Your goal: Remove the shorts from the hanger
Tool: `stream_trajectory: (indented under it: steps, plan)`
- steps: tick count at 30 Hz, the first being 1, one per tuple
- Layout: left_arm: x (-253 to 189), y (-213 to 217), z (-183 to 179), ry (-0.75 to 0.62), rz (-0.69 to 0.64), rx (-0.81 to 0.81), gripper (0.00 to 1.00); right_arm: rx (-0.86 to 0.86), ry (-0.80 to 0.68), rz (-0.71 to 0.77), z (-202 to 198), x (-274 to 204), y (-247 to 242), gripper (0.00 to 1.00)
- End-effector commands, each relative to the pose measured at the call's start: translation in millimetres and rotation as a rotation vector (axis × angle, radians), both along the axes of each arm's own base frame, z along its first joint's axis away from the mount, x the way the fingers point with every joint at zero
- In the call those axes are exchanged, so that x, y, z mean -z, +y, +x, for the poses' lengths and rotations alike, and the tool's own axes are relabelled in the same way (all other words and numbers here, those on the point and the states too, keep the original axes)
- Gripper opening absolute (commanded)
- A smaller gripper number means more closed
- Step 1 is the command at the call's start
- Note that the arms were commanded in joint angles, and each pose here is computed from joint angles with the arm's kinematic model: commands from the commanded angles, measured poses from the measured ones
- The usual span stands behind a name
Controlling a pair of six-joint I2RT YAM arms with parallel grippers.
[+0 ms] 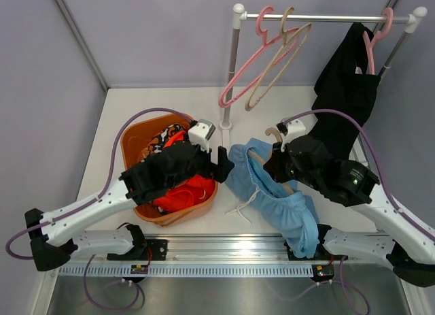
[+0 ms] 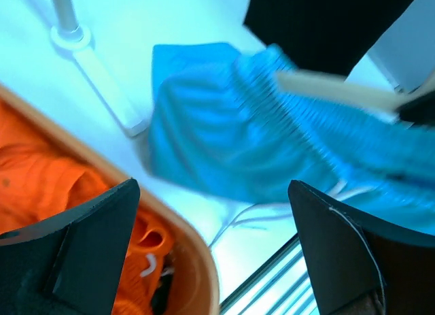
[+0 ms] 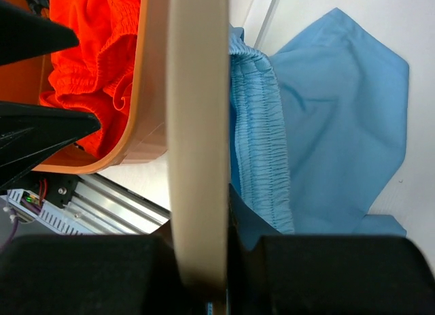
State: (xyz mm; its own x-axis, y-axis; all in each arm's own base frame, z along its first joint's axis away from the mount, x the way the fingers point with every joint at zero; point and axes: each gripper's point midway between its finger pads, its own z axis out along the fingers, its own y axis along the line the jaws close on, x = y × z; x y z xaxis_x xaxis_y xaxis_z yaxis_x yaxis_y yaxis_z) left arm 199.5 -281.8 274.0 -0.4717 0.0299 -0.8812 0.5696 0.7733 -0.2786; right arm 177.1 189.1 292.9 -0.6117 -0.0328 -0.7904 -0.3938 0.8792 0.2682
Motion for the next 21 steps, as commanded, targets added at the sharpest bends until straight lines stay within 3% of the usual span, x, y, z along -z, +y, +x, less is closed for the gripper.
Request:
stream_trajectory:
  steps: [1,7,12,18,21]
  plan:
    - [-52.4,-30.6,21.0,-0.066,-0.176,-0.046,0.96,0.051,-0.096,0.066,14.0,-34.4,10.2,0.0]
    - [-60.0,-63.9,27.9,-0.039,-0.212,-0.009,0.96,0.065,-0.12,0.058,16.1,-41.9,7.7,0.0]
    - [-30.2,-85.4,32.2,0.02,-0.149,0.009,0.91,0.073,-0.138,0.059,16.8,-47.6,4.4,0.0]
    - [-19.0,-96.5,33.3,0.044,-0.137,0.01,0.8,0.064,-0.148,0.06,16.9,-52.1,4.8,0.0]
    - [-15.2,-98.4,36.2,0.047,-0.125,0.001,0.68,0.054,-0.153,0.067,17.0,-55.6,7.3,0.0]
